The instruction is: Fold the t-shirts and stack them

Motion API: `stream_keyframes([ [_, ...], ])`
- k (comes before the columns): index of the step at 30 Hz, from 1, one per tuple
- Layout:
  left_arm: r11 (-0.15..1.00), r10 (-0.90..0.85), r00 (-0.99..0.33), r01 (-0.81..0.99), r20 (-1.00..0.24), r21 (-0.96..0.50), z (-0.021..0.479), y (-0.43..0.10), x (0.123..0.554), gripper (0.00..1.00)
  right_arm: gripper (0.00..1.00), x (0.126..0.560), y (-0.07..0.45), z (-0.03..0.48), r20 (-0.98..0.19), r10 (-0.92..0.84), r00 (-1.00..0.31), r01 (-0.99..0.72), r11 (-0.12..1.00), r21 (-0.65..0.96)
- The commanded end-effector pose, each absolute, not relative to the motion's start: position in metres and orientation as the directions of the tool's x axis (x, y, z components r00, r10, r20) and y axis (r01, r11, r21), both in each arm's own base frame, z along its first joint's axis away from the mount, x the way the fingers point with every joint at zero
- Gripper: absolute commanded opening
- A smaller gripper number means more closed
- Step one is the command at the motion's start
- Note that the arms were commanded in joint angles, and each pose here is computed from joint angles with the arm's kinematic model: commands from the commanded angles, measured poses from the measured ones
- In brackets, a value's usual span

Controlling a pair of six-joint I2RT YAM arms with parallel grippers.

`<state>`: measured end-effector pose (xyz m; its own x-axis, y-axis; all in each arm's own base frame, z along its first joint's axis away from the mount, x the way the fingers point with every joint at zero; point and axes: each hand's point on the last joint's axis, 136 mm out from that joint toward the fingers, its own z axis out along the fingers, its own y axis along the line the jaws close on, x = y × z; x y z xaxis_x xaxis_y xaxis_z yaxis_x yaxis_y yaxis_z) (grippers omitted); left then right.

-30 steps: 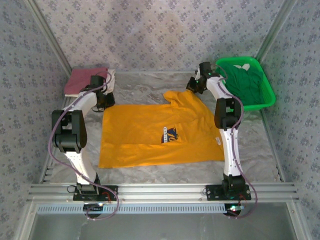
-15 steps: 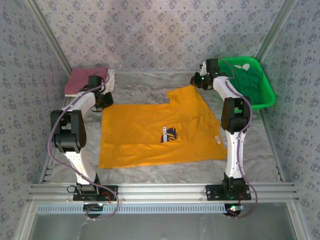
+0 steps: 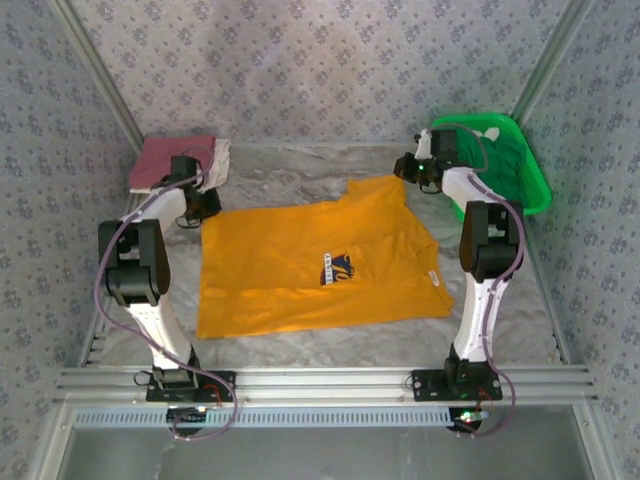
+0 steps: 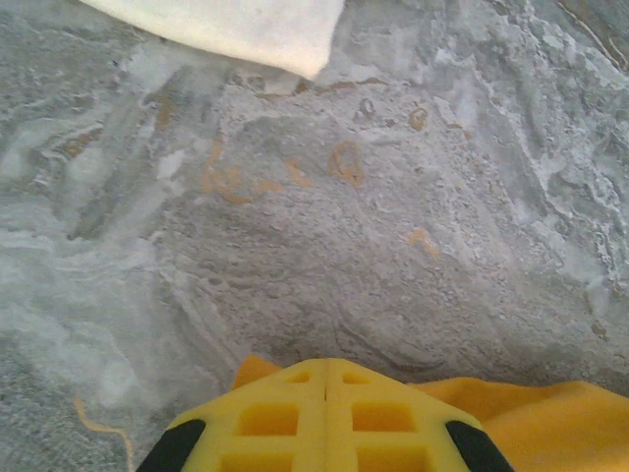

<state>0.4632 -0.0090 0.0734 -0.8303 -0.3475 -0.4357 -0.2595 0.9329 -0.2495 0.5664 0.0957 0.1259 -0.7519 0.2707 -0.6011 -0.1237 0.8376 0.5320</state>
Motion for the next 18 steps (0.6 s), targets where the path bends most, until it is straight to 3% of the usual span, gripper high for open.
stream_keyframes([
  [1, 0.943, -0.323, -0.816, -0.239, -0.478, -0.231, 0.086, 0.000, 0.468, 0.00, 0.00, 0.569, 0.091, 0.158, -0.682, 0.244, -0.690, -0.188, 0.849, 0.494],
  [9, 0.943, -0.298, -0.836, -0.183, -0.460, -0.277, 0.087, -0.013, 0.481, 0.00, 0.00, 0.573, 0.103, 0.160, -0.675, 0.238, -0.698, -0.216, 0.829, 0.516],
  [18, 0.950, -0.285, -0.815, -0.171, -0.505, -0.260, 0.100, -0.013, 0.464, 0.00, 0.00, 0.553, 0.107, 0.184, -0.725, 0.225, -0.651, -0.282, 0.815, 0.506],
])
